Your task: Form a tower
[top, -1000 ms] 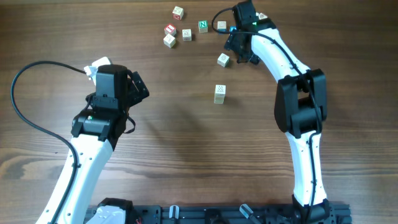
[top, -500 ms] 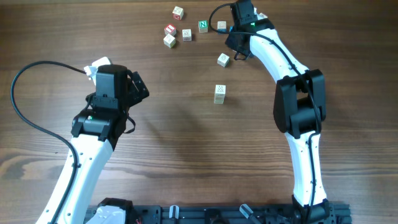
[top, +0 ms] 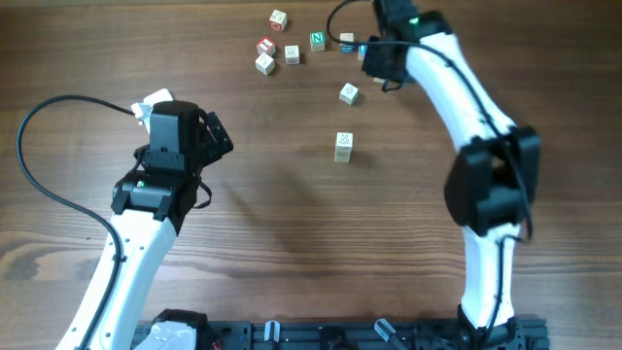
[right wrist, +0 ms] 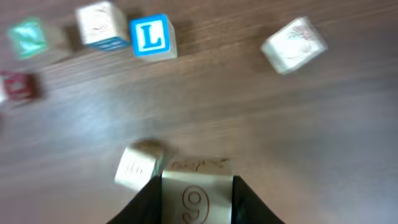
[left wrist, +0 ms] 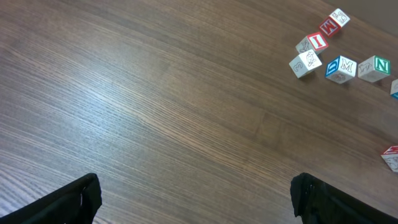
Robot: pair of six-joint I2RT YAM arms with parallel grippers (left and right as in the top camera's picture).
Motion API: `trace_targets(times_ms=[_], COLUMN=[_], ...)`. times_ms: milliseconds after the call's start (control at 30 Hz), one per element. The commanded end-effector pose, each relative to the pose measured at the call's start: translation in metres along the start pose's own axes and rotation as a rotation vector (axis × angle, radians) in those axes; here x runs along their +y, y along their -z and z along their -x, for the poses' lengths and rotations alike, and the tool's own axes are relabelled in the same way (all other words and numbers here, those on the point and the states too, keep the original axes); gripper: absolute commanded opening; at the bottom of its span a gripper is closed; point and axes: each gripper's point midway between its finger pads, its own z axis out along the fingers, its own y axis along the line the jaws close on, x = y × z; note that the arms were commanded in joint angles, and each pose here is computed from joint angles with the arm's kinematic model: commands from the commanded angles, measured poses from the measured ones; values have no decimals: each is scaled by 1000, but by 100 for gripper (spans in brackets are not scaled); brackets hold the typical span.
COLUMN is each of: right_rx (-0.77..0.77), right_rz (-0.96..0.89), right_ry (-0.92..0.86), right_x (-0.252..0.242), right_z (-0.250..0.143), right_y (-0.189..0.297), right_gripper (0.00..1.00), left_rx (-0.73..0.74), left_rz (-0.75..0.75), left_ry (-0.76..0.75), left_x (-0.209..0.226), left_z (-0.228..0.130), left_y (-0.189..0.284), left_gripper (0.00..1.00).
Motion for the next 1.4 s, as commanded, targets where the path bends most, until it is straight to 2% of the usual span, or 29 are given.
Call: trace_targets(times_ms=[0, 200, 333, 467, 567, 967, 1267, 1367], right_rx=[-35, -69, -191, -314, -352, -261, 14, 45], right_rz=[31, 51, 117, 206, 255, 194, 89, 71], right_ry=[37, 35, 16, -108, -164, -117, -33, -29], right_x=[3, -17, -30, -41, -45, -53, -42, -41], right_z=[-1, -18, -24, -29, -35, -54, -75, -77], right_y=[62, 156, 237, 300, 325, 310, 213, 195], right_gripper=[26, 26, 26, 27, 27, 27, 27, 26], left_rx=[-10, -10, -10, -10, -10, -10, -10, -10], left_rz=[-6, -6, -6, -6, -6, -7, -6, -6], left_ry=[22, 22, 22, 22, 22, 22, 22, 22], left_x=[0, 0, 0, 0, 0, 0, 0, 0], left_z=[4, 4, 4, 4, 4, 4, 4, 4], left_y=[2, 2, 2, 2, 2, 2, 2, 2], left_gripper=[100, 100, 100, 100, 100, 100, 100, 100])
